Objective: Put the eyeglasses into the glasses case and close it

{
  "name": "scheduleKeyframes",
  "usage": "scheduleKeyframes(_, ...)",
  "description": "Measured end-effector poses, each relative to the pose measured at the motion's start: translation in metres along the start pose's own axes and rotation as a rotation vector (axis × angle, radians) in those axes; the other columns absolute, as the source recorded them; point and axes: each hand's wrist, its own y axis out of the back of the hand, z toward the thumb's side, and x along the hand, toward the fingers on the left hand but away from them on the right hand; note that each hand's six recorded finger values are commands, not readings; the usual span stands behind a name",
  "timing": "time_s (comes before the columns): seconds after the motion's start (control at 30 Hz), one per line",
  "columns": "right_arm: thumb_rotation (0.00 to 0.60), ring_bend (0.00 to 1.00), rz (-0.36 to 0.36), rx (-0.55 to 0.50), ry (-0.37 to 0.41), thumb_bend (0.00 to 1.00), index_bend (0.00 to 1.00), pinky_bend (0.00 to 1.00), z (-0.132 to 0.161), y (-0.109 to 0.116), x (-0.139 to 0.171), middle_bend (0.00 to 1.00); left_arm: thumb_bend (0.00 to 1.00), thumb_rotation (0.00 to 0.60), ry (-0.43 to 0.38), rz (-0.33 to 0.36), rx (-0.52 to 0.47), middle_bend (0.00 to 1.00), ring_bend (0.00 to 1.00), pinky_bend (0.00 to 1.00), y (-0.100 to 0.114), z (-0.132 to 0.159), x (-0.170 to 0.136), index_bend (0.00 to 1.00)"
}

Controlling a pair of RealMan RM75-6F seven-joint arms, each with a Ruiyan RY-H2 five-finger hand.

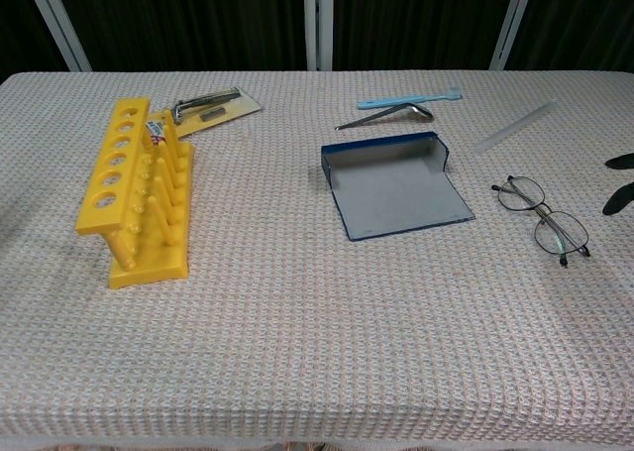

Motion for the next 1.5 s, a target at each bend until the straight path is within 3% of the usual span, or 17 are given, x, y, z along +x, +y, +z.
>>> scheduleKeyframes(0.2,0.600,0.00,0.005,0.010,0.069,1.00,0.37,0.00,0.022,-0.008,-0.016,0.00,0.06,0.261,0.013,-0.001,0.025,0.07,0.07,0.21,-0.002,-0.005,0.000,0.07)
scheduleKeyframes(0.43,0.600,0.00,0.015,0.040,0.091,1.00,0.41,0.00,0.033,-0.017,-0.027,0.00,0.06,0.259,0.026,-0.009,0.020,0.07,0.07,0.21,-0.005,-0.011,0.000,0.07)
scheduleKeyframes(1.07,0.600,0.00,0.049,0.047,0.018,1.00,0.41,0.00,0.014,-0.030,-0.044,0.00,0.06,0.261,0.061,-0.024,-0.002,0.07,0.07,0.21,-0.012,-0.024,-0.003,0.07)
scheduleKeyframes(1.5,0.600,0.00,0.034,0.051,-0.040,1.00,0.40,0.00,-0.011,-0.025,-0.059,0.00,0.06,0.261,0.066,-0.031,0.001,0.07,0.07,0.21,-0.015,-0.027,0.000,0.07)
